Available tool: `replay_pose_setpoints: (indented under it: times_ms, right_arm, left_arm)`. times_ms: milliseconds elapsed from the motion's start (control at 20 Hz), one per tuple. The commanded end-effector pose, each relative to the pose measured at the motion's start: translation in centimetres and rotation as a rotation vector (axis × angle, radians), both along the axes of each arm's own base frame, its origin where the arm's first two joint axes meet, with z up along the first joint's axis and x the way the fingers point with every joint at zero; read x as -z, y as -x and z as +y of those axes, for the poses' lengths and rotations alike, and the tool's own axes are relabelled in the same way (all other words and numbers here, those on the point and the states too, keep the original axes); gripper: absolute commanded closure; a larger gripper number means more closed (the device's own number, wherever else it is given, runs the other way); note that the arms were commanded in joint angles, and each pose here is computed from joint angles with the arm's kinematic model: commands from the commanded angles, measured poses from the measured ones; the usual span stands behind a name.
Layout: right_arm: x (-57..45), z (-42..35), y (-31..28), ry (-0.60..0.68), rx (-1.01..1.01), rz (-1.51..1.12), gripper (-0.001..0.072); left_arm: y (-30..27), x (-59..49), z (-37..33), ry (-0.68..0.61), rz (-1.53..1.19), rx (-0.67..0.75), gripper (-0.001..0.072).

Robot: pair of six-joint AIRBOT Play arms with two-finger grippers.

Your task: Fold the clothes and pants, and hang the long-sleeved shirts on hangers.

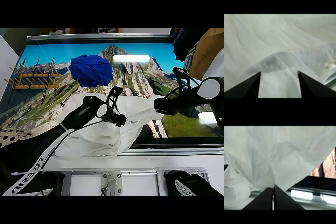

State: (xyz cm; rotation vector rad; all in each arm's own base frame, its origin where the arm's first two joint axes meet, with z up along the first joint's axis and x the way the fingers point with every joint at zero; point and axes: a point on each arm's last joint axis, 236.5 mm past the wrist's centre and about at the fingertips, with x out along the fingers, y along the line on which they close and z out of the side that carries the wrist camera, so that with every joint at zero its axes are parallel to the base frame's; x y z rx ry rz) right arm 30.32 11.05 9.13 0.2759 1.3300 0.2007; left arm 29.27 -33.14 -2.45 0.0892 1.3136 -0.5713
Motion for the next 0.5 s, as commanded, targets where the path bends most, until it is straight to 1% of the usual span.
replay_pose_setpoints:
  times_ms: [0, 100, 150, 200, 250, 300, 450]
  right_arm:
    - [0.0, 0.0, 0.2, 0.002, -0.003, 0.008, 0.0703]
    - [0.0, 0.0, 0.2, 0.002, -0.003, 0.008, 0.0703]
    - [0.0, 0.0, 0.2, 0.002, -0.003, 0.008, 0.0703]
    - [0.0, 0.0, 0.2, 0.001, -0.003, 0.008, 0.0703]
    - [0.0, 0.0, 0.2, 0.002, -0.003, 0.008, 0.0703]
    - [0.0, 0.0, 0.2, 0.002, -0.003, 0.008, 0.0703]
    - [-0.7, -0.2, -0.1, 0.009, -0.007, -0.011, 0.0704]
  left_arm:
    - [-0.3, 1.4, 0.1, -0.043, 0.015, 0.005, 0.0223]
    - [-1.1, 1.6, 1.2, -0.088, -0.019, -0.003, 0.0225]
    - [-1.3, 1.7, 1.8, -0.115, -0.029, -0.005, 0.0343]
    - [-1.4, 1.8, 2.2, -0.133, -0.034, -0.001, 0.0522]
    - [-1.4, 1.8, 2.2, -0.133, -0.033, -0.001, 0.0652]
    - [-1.4, 1.4, 2.2, -0.127, -0.04, -0.001, 0.0699]
    - [-2.6, -3.0, 2.2, -0.062, -0.121, -0.007, 0.0699]
